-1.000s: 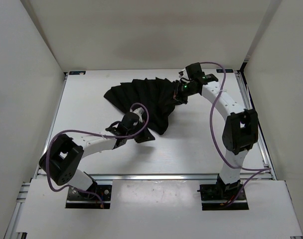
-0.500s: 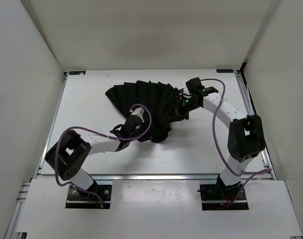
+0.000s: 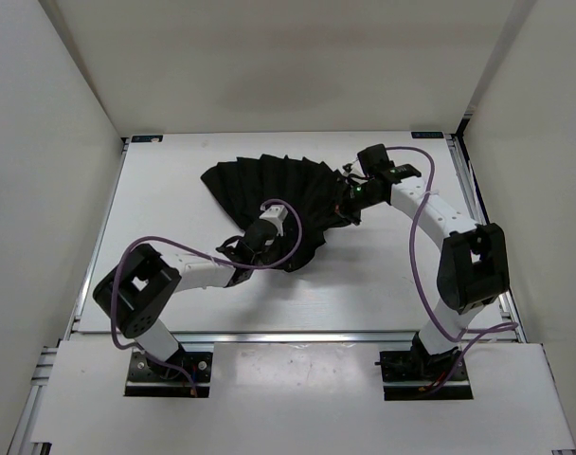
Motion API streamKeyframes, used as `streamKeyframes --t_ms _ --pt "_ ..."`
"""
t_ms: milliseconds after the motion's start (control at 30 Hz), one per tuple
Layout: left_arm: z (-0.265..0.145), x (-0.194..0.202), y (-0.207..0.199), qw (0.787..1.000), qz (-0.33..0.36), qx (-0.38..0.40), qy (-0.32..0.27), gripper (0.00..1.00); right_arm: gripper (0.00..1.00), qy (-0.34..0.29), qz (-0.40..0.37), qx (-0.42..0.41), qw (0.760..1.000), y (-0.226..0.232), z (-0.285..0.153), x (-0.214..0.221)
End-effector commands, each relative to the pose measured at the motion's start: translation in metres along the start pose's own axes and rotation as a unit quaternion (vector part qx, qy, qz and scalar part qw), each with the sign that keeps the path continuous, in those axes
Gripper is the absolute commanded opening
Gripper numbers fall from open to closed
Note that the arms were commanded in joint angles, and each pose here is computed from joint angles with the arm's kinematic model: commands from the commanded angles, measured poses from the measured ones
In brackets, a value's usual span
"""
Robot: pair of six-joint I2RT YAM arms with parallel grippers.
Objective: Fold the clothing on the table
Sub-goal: Flatten the skirt out
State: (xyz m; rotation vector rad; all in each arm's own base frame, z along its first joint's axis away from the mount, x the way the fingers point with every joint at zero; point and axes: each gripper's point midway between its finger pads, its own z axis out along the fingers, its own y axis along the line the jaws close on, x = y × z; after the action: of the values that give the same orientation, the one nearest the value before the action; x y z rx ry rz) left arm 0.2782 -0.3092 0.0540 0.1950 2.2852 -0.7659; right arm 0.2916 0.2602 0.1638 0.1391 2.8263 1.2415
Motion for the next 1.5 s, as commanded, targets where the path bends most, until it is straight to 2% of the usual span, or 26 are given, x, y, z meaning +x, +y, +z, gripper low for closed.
streamKeyframes --t_ms 0,133,267,400,533,667,867,1233,1367,1467 --pt "0.003 0.000 0.002 1.000 -0.017 0.010 -0.003 0.56 0.00 -0.013 -0.016 -0.030 0.999 0.023 -0.014 -0.004" --pt "0.008 0.010 -0.011 1.000 0.002 0.012 0.006 0.48 0.00 -0.021 -0.019 -0.039 0.999 0.028 -0.019 -0.007" --pt "0.015 0.012 0.004 0.999 0.023 -0.044 -0.011 0.49 0.01 -0.020 -0.023 -0.050 0.998 0.035 -0.024 -0.001" --pt "0.014 -0.001 0.039 0.986 0.066 -0.149 -0.031 0.48 0.00 -0.019 -0.019 -0.059 0.998 0.036 -0.030 0.005" --pt "-0.001 -0.024 0.081 0.969 0.053 -0.235 -0.063 0.47 0.00 -0.023 -0.005 -0.057 0.998 0.027 -0.039 0.010" --pt "-0.017 -0.048 0.115 0.956 0.021 -0.276 -0.100 0.48 0.00 -0.005 0.021 -0.062 0.998 0.012 -0.044 0.025" --pt "-0.033 -0.092 0.139 0.940 -0.017 -0.304 -0.157 0.49 0.00 0.006 0.061 -0.078 0.995 -0.006 -0.047 0.041" --pt "-0.084 -0.140 0.169 0.925 -0.071 -0.318 -0.195 0.49 0.01 0.001 0.083 -0.097 0.992 -0.018 -0.045 0.045" --pt "-0.098 -0.124 0.172 0.921 -0.048 -0.343 -0.178 0.50 0.00 0.007 0.074 -0.101 0.992 -0.016 -0.042 0.044" --pt "-0.110 -0.105 0.187 0.919 -0.090 -0.343 -0.173 0.51 0.00 0.008 0.068 -0.099 0.993 -0.015 -0.040 0.044"
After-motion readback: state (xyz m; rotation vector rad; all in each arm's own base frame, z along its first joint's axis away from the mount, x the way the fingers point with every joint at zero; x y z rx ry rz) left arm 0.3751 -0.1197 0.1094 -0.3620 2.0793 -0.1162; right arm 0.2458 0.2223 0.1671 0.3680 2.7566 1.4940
